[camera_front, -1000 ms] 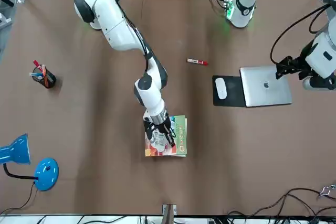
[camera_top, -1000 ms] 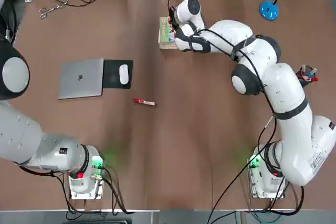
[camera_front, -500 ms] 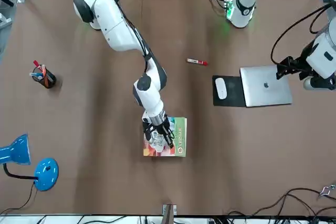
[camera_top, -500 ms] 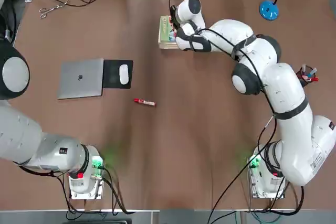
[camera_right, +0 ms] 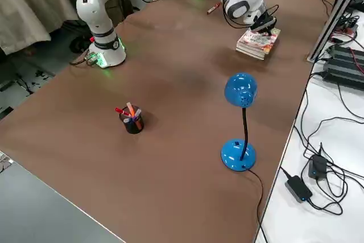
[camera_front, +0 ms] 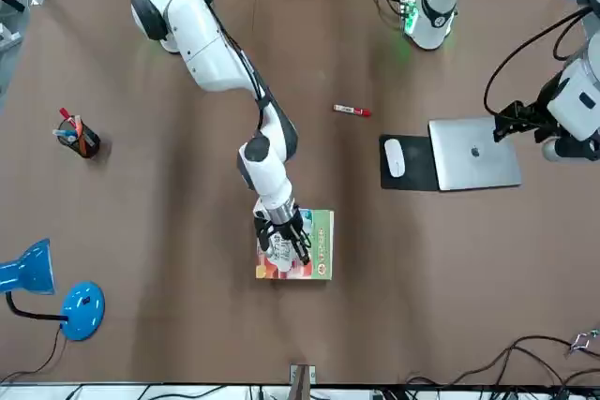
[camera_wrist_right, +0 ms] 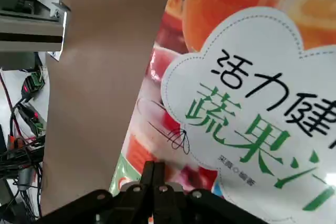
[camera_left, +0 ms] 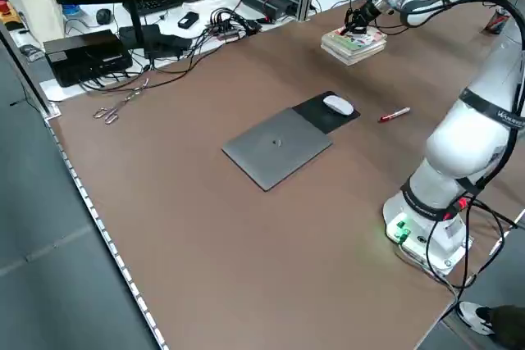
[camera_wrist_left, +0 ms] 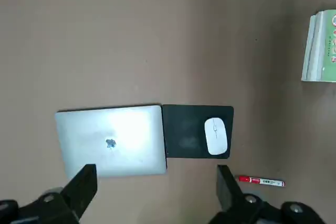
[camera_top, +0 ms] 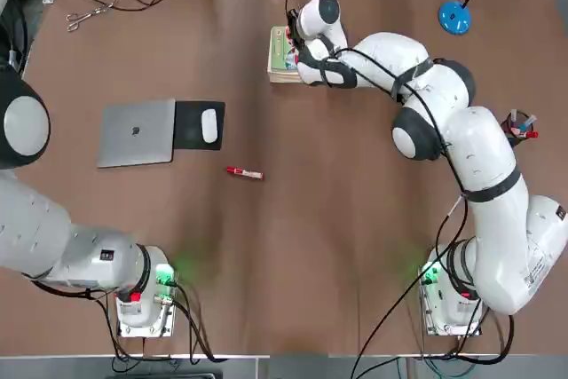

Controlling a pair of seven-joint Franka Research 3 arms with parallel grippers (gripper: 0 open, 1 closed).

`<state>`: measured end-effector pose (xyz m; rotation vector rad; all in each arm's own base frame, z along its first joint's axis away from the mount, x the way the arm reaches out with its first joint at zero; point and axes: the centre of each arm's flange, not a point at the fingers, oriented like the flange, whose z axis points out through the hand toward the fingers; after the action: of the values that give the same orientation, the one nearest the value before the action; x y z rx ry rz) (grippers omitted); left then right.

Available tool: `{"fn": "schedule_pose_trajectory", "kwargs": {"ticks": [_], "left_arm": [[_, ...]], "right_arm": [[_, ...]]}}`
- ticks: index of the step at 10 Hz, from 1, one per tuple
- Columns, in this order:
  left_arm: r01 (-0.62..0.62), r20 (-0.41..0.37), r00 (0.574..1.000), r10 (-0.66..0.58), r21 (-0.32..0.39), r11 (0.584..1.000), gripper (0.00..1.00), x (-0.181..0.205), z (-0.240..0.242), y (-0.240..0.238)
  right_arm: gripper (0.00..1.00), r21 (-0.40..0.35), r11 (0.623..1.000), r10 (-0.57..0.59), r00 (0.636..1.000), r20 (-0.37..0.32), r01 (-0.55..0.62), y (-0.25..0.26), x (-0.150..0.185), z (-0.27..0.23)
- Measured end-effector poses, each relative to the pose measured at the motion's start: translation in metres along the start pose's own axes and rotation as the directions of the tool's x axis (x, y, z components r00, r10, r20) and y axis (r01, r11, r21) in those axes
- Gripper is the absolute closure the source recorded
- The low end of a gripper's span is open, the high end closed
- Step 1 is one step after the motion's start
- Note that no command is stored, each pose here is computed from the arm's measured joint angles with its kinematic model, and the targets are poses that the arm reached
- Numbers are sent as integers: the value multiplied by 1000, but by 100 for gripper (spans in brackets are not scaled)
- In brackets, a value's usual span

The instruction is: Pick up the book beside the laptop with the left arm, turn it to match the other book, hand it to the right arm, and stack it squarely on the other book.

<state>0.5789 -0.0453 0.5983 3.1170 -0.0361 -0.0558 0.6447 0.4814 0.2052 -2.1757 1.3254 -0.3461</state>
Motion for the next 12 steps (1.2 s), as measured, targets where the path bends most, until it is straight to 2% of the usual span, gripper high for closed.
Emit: {"fn": "schedule_pose_trajectory", "kwargs": {"ticks": [3, 5, 7, 8, 10, 12], "left_arm": [[6, 0, 1000, -6, 0, 1000, 0, 0, 0, -3], [6, 0, 1000, -6, 0, 1000, 0, 0, 0, -3], [6, 0, 1000, -6, 0, 1000, 0, 0, 0, -3], [6, 0, 1000, -6, 0, 1000, 0, 0, 0, -3], [6, 1, 1000, -6, 0, 1000, 0, 1, 1, -3], [6, 6, 1000, -6, 0, 1000, 0, 2, 3, -3]], "right_arm": [[98, 12, 1000, -14, 1000, 15, 14, -9, -17, -13], [98, 39, 999, -34, 999, 11, 34, -28, -16, -33], [99, 44, 987, -153, 988, -13, 154, -39, -3, -44], [99, 18, 971, -240, 971, -22, 240, -36, 5, -40], [99, -66, 900, -434, 901, -15, 432, -27, 20, -32], [99, -110, 837, -539, 842, 4, 537, -15, 30, -25]]}}
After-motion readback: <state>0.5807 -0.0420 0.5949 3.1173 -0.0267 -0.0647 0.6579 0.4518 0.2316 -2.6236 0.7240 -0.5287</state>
